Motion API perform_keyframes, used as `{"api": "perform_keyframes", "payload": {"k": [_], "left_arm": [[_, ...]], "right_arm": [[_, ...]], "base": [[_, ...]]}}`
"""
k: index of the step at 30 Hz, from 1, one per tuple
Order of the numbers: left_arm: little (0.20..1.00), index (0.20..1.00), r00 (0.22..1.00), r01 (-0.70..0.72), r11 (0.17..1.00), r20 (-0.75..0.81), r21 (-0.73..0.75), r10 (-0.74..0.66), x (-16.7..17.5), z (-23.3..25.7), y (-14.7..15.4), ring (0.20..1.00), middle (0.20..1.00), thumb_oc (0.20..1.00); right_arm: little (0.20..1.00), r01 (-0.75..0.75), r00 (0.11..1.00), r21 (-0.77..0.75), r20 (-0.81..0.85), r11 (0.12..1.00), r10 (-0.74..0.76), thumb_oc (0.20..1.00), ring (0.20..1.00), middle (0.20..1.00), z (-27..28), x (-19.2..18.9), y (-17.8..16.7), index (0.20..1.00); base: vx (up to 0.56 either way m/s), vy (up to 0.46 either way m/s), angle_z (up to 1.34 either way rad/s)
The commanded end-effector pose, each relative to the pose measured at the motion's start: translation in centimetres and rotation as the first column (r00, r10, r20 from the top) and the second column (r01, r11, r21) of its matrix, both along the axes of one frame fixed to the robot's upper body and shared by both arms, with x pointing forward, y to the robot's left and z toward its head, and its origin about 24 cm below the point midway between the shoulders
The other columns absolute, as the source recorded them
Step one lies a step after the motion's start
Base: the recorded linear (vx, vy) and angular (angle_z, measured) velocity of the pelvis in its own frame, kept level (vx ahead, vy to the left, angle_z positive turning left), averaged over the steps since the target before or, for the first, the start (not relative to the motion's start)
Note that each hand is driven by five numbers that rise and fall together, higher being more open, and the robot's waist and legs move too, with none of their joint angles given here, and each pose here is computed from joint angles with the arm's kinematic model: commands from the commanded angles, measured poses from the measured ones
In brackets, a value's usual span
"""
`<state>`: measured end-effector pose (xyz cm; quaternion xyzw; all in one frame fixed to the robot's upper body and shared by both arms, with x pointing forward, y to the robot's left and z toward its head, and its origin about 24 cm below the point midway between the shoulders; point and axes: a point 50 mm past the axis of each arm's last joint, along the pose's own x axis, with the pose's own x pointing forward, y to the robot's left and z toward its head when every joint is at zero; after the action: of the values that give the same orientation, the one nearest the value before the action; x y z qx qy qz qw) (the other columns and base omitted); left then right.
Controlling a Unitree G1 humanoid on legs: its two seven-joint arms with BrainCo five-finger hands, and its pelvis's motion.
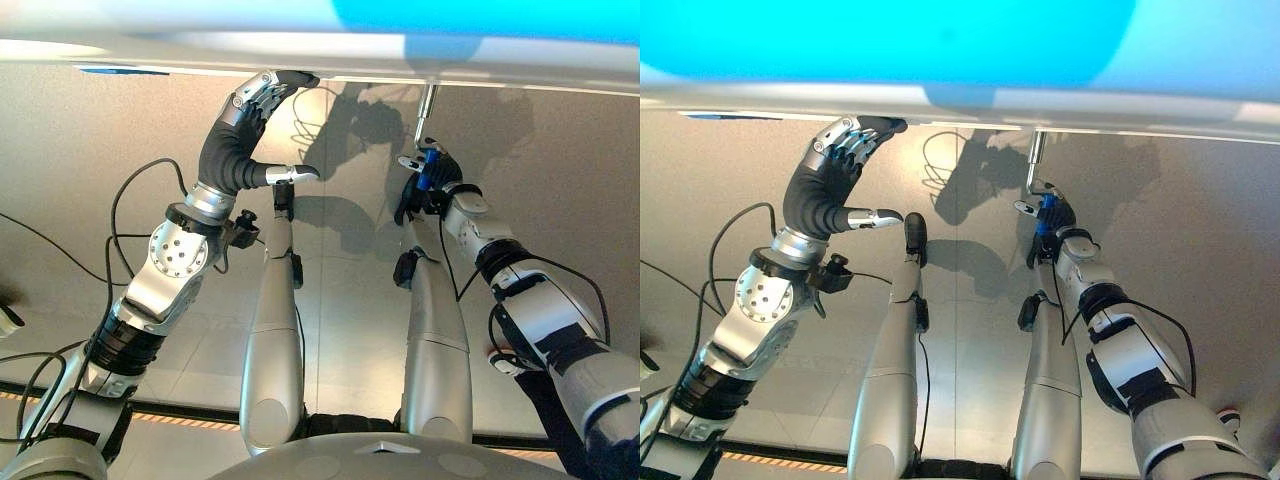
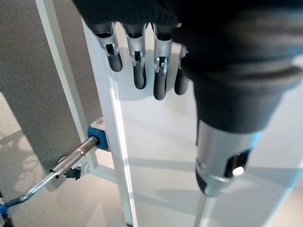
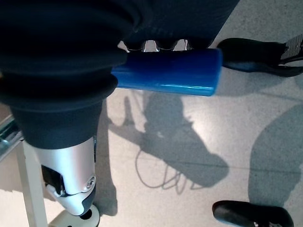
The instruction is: Raise the hospital bed
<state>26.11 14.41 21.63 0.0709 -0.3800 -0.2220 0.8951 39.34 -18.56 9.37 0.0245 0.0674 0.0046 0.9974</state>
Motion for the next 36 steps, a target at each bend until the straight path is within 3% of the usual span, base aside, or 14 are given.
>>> {"api": "perform_keyframes", "payload": {"k": [1,19,20,21,22,23,36], "left_arm": [[1.0,1.0,0.99,0.086,0.994,0.117,-0.062,-0.079,-2.7,1.8,-0.5,1.0,1.0,1.0],[1.0,1.0,0.986,0.122,0.987,0.131,-0.102,-0.108,-2.7,2.2,-1.3,1.0,1.0,1.0],[1.0,1.0,0.985,0.126,0.986,0.131,-0.11,-0.111,-2.7,2.2,-1.3,1.0,1.0,1.0],[1.0,1.0,0.985,0.126,0.986,0.131,-0.11,-0.111,-2.7,2.2,-1.3,1.0,1.0,1.0],[1.0,1.0,0.985,0.126,0.986,0.131,-0.11,-0.111,-2.7,2.2,-1.3,1.0,1.0,1.0],[1.0,1.0,0.985,0.132,0.985,0.129,-0.115,-0.117,-2.7,2.2,-1.5,1.0,1.0,1.0],[1.0,1.0,0.984,0.126,0.986,0.141,-0.113,-0.109,-2.8,2.4,-1.5,1.0,1.0,1.0]], "right_arm": [[1.0,-0.093,0.995,0.052,0.049,0.994,0.091,1.0,1.0,1.0,0.2,-0.1,2.9,1.0],[1.0,-0.041,0.998,-0.006,-0.04,0.999,0.04,1.0,1.0,1.0,-0.9,0.2,2.6,1.0],[0.476,-0.036,0.998,-0.018,-0.054,0.999,0.035,0.476,0.476,0.476,-1.2,0.2,2.6,0.476],[0.26,-0.036,0.998,-0.018,-0.054,0.999,0.035,0.26,0.26,0.26,-1.2,0.2,2.6,0.26],[0.26,-0.036,0.998,-0.018,-0.054,0.999,0.035,0.26,0.26,0.26,-1.2,0.2,2.6,0.26],[0.2,-0.034,0.997,-0.036,-0.07,0.999,0.031,0.2,0.2,0.2,-1.6,0.0,2.5,0.2],[0.2,-0.036,0.995,-0.083,-0.093,0.996,0.028,0.2,0.2,0.2,-2.0,-0.1,2.3,0.2]], "base": [[0.0,0.0,0.0],[0.0,0.0,0.0],[0.0,0.0,0.0],[0.0,0.0,0.0],[0.0,0.0,0.0],[0.0,0.0,0.0],[0.0,0.0,0.0]]}}
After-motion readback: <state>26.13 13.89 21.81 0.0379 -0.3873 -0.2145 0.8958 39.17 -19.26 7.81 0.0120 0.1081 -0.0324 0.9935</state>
